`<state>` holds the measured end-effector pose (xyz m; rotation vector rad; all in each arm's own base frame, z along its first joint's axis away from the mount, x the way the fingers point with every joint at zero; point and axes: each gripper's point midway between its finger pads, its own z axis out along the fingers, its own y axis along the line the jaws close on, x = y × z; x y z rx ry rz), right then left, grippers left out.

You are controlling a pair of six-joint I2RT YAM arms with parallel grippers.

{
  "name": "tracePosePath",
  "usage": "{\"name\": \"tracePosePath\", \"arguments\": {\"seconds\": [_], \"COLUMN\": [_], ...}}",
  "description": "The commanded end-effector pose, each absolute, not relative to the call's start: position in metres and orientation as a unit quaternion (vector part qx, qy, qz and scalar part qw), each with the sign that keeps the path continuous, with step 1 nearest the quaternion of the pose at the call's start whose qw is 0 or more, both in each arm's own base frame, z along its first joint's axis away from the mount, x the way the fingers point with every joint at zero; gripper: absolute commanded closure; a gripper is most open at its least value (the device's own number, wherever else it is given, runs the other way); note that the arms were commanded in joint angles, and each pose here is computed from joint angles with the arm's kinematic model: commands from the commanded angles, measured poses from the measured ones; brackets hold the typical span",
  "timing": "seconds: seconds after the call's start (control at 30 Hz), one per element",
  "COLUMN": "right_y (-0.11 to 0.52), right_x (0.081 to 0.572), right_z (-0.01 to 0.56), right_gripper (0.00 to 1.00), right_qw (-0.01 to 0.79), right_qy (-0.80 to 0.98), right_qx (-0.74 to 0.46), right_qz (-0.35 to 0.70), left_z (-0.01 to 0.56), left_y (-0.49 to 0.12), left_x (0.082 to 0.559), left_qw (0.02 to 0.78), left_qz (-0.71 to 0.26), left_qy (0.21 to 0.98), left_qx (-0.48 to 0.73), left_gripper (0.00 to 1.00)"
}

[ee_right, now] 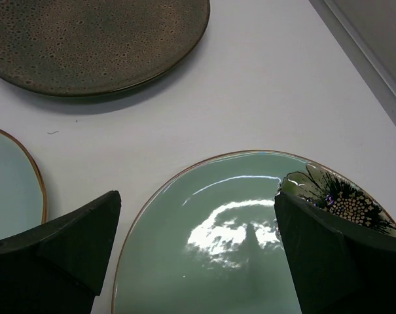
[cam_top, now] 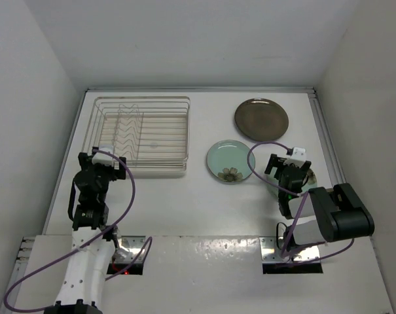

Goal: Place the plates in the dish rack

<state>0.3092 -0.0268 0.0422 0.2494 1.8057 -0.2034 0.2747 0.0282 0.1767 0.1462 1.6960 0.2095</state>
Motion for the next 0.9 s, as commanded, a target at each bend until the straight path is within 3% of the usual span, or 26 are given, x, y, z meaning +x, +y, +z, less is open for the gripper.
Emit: {"name": "tracePosePath", "arguments": {"seconds": [0.0, 0.07, 0.2, 0.23, 0.27, 0.33, 0.37, 0.43, 0.47, 0.5, 0.53, 0.57, 0.67, 0.73, 0.87], "right_y": [-0.030, -0.041, -0.025, -0.029, -0.018, 0.013, 0.012, -0.005, -0.037, -0.039, -0.038, 0.034, 0.049, 0.053, 0.035], "right_x": [0.288, 0.283, 0.283, 0.292, 0.286, 0.317, 0.313, 0.331, 0.319, 0.336, 0.324, 0.349, 0.348, 0.352, 0.363], "right_z": [0.031, 0.033, 0.043, 0.078, 0.063, 0.106, 0.101, 0.153, 0.170, 0.191, 0.175, 0.177, 0.172, 0.168, 0.154], "right_gripper": [0.00, 0.00, 0.00, 0.00, 0.00, 0.00, 0.00, 0.00, 0.00, 0.00, 0.00, 0.00, 0.00, 0.00, 0.00], "right_qw": [0.602, 0.602, 0.612, 0.647, 0.612, 0.599, 0.551, 0.554, 0.535, 0.580, 0.491, 0.509, 0.461, 0.430, 0.390], "right_qy": [0.785, 0.778, 0.776, 0.742, 0.773, 0.768, 0.780, 0.766, 0.761, 0.751, 0.820, 0.858, 0.879, 0.879, 0.884], "right_qx": [0.115, 0.143, 0.083, 0.100, 0.026, -0.130, -0.195, -0.143, -0.045, 0.077, 0.033, -0.021, 0.028, 0.073, 0.140], "right_qz": [-0.090, -0.112, -0.128, -0.144, -0.164, -0.185, -0.225, -0.293, -0.364, -0.305, -0.293, -0.061, 0.121, 0.194, 0.217], "left_z": [0.209, 0.214, 0.229, 0.236, 0.242, 0.248, 0.253, 0.252, 0.249, 0.247, 0.260, 0.247, 0.268, 0.270, 0.264], "left_y": [0.031, 0.043, 0.060, 0.062, 0.063, 0.064, 0.063, 0.056, 0.051, 0.045, 0.025, 0.016, -0.009, -0.017, -0.018], "left_x": [0.273, 0.271, 0.271, 0.271, 0.271, 0.273, 0.273, 0.278, 0.278, 0.279, 0.280, 0.277, 0.271, 0.270, 0.273], "left_qw": [0.667, 0.664, 0.674, 0.677, 0.680, 0.678, 0.677, 0.668, 0.660, 0.648, 0.656, 0.629, 0.628, 0.605, 0.544], "left_qz": [0.108, 0.135, 0.185, 0.193, 0.199, 0.206, 0.212, 0.203, 0.195, 0.195, 0.164, 0.142, 0.094, 0.064, 0.022], "left_qy": [0.733, 0.734, 0.714, 0.709, 0.705, 0.704, 0.702, 0.710, 0.717, 0.721, 0.708, 0.726, 0.713, 0.731, 0.785], "left_qx": [0.073, 0.048, 0.037, 0.037, 0.042, 0.049, 0.062, 0.095, 0.112, 0.148, 0.203, 0.238, 0.297, 0.309, 0.296], "left_gripper": [0.01, 0.01, 0.01, 0.01, 0.01, 0.01, 0.01, 0.01, 0.01, 0.01, 0.01, 0.01, 0.01, 0.01, 0.01]}}
